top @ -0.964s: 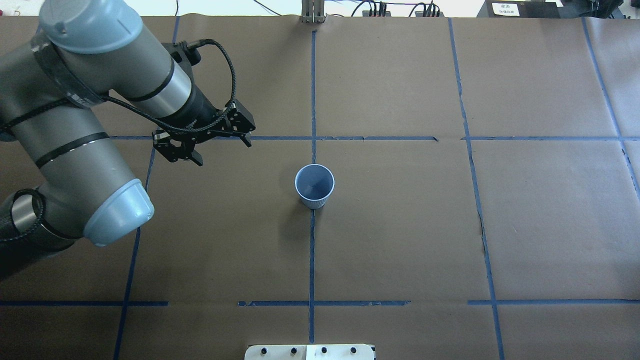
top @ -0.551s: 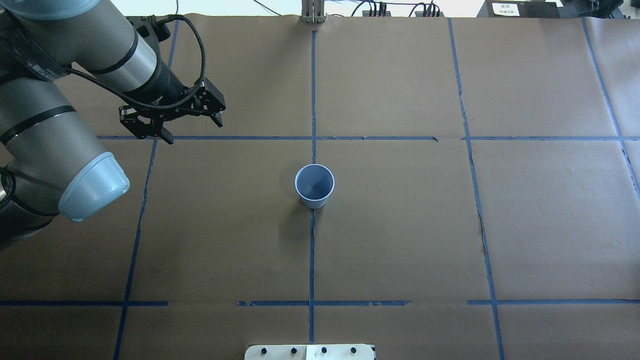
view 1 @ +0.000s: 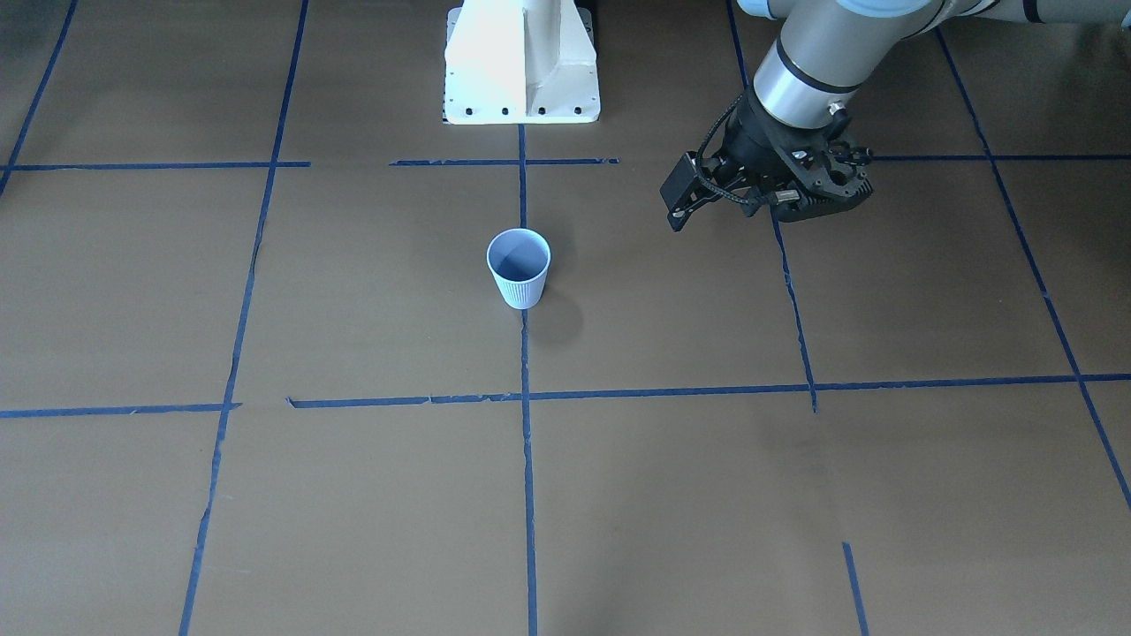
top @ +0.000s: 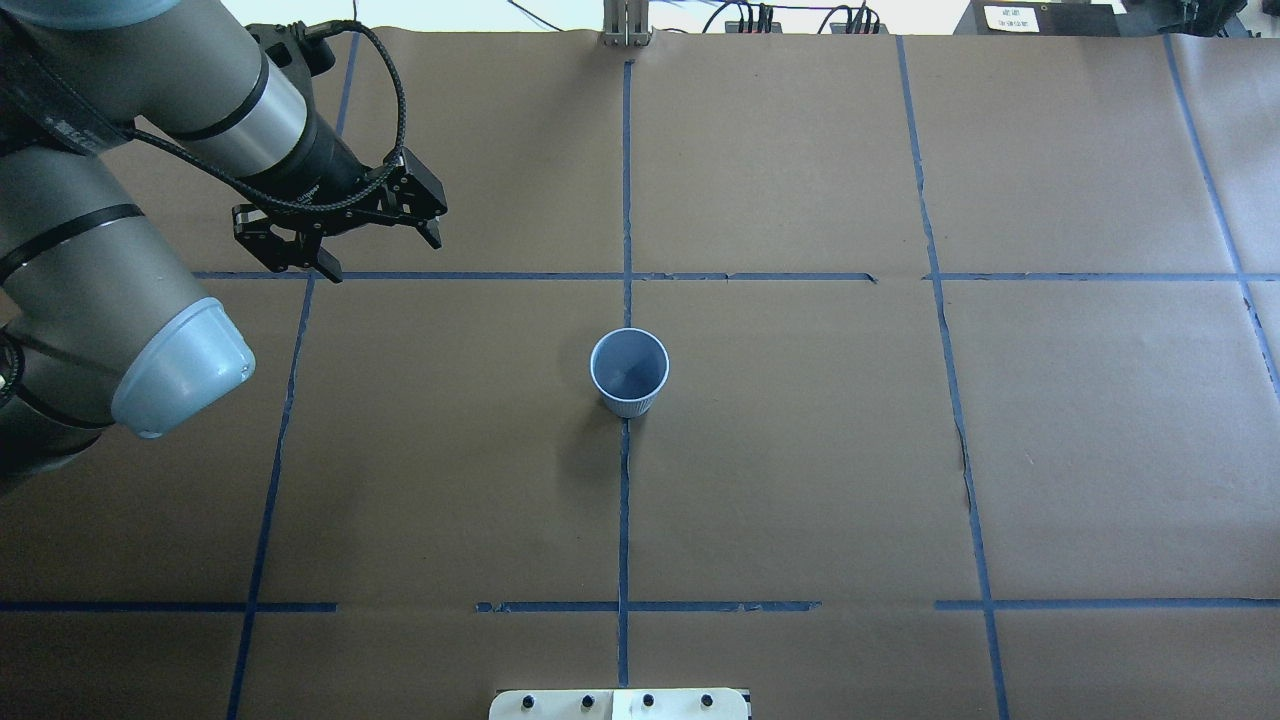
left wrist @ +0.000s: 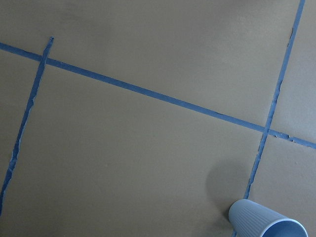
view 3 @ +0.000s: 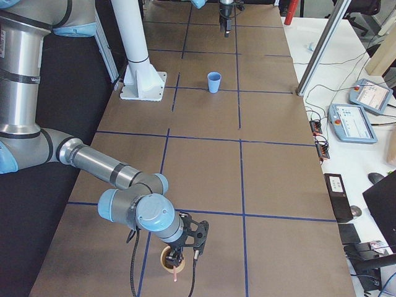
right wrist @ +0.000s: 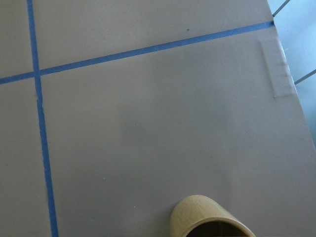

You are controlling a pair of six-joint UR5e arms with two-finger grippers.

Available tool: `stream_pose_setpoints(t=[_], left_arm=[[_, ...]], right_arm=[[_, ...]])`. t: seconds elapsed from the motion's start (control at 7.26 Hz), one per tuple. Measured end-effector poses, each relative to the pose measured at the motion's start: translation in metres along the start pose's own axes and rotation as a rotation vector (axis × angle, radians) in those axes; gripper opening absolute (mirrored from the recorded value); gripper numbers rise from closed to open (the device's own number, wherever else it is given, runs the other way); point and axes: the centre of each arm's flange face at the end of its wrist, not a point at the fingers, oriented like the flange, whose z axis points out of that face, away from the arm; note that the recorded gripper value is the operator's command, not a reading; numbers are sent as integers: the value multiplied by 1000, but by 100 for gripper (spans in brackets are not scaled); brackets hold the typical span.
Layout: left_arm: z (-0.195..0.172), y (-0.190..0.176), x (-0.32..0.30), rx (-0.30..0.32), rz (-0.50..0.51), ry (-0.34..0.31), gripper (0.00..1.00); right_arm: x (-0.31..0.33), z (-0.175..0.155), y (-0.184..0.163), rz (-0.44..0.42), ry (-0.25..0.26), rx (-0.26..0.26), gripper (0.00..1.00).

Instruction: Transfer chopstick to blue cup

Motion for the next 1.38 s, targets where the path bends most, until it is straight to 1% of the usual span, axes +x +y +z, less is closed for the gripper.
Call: stream_pose_setpoints(t=[0.14, 0.55, 0.83, 1.1, 1.38], left_arm=[[0, 1, 1, 0, 2, 2, 100], [-4, 4, 5, 1, 9, 11, 100], [-10, 8, 6, 3, 17, 23, 100], [-11, 9, 8, 4, 20, 26, 100], [-13, 10, 8, 5, 21, 29, 100]], right_arm=[[8, 0, 5, 22, 2, 1, 100], [36, 20, 18, 72, 21, -35, 100], [47, 21, 23, 90, 42, -38, 100], [54, 22, 24, 106, 57, -39, 100], [67, 32, 15, 128, 59, -53, 99]])
